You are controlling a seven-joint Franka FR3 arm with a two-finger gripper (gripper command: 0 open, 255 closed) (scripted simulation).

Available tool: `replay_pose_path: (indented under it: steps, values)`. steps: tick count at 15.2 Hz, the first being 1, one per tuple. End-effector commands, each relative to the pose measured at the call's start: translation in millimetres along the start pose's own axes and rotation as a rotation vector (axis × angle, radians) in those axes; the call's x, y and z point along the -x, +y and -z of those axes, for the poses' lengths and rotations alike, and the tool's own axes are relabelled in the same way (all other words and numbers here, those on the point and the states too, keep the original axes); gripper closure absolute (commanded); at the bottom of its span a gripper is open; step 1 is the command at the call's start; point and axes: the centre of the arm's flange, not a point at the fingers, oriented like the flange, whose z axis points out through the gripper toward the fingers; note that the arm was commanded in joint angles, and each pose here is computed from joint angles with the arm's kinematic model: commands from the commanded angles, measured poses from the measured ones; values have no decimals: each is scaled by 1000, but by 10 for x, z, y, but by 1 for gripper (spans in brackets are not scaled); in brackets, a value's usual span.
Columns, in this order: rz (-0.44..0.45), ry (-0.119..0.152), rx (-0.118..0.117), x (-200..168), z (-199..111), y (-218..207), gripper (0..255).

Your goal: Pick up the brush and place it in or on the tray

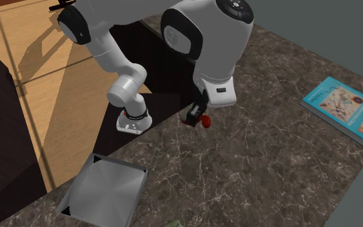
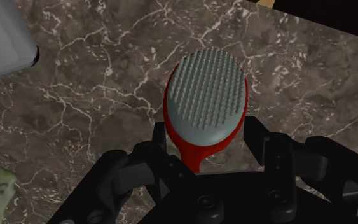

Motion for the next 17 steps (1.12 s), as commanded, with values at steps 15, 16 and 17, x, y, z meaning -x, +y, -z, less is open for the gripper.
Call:
replay_pose_path:
  steps: [15, 16, 17]
  values:
    - [1, 0, 0, 857, -46, 1901, 255]
    - [1, 0, 0, 911, -51, 2022, 255]
    - [1, 0, 0, 964, -55, 2142, 255]
